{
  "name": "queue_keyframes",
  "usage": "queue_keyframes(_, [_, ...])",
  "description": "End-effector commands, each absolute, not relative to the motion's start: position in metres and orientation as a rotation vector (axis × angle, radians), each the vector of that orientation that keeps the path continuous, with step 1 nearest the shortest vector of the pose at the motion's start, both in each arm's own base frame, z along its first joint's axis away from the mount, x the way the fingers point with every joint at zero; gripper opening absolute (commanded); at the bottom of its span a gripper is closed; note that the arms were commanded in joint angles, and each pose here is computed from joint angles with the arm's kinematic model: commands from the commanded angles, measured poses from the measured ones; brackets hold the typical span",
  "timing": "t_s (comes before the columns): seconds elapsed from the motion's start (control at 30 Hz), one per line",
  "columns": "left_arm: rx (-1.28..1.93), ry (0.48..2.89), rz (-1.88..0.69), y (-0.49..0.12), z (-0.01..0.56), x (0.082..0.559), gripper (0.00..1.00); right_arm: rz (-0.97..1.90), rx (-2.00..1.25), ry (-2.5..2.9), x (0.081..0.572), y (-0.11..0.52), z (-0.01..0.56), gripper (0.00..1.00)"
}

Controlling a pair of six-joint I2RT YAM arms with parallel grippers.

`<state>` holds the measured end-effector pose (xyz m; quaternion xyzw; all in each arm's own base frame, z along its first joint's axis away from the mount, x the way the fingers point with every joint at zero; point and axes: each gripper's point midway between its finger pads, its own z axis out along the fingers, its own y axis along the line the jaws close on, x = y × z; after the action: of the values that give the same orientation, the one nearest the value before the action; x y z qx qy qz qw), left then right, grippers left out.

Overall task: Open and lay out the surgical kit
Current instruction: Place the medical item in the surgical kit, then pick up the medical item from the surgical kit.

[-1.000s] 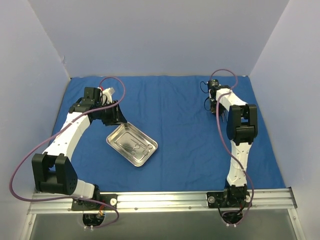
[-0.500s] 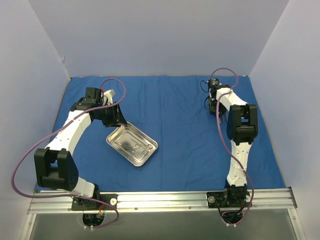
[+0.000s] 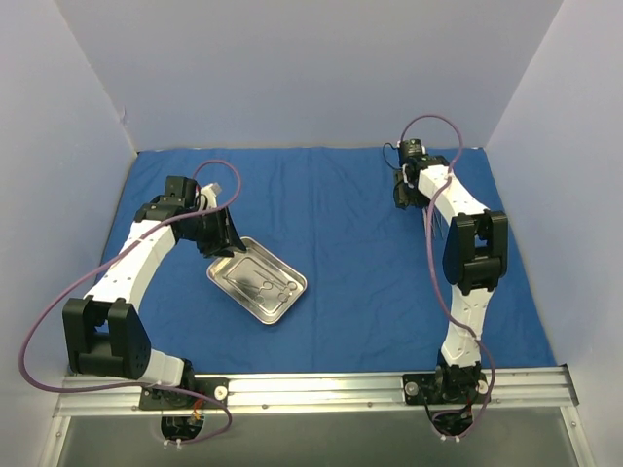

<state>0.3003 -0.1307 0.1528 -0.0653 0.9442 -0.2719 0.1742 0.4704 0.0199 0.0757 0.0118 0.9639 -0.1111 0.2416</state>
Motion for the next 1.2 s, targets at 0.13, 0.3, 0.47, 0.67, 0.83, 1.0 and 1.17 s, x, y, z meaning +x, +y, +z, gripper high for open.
queue_keyframes(0.13, [-0.169,2.610,-0.781,-0.130,0.182,0.295,0.51,-0.362,0.127,2.635,0.469,0.001,0.077,0.40])
queue_keyframes(0.3, [-0.151,2.624,-0.783,-0.130,0.176,0.293,0.50,-0.398,0.140,2.661,0.467,-0.009,0.066,0.39])
queue_keyframes(0.47, [-0.136,2.628,-0.796,-0.131,0.172,0.296,0.50,-0.378,0.157,2.720,0.458,-0.013,0.042,0.42])
queue_keyframes(0.67, [-0.127,2.637,-0.798,-0.132,0.168,0.299,0.50,-0.378,0.163,2.752,0.449,-0.016,0.028,0.43])
queue_keyframes(0.83, [-0.125,2.647,-0.806,-0.133,0.164,0.302,0.50,-0.390,0.171,2.763,0.445,-0.021,0.025,0.45])
queue_keyframes(1.0, [-0.122,2.645,-0.812,-0.133,0.164,0.305,0.49,-0.366,0.177,2.780,0.441,-0.022,0.017,0.45])
queue_keyframes(1.17, [-0.122,2.645,-0.814,-0.132,0.164,0.305,0.49,-0.318,0.187,2.787,0.441,-0.023,0.010,0.45])
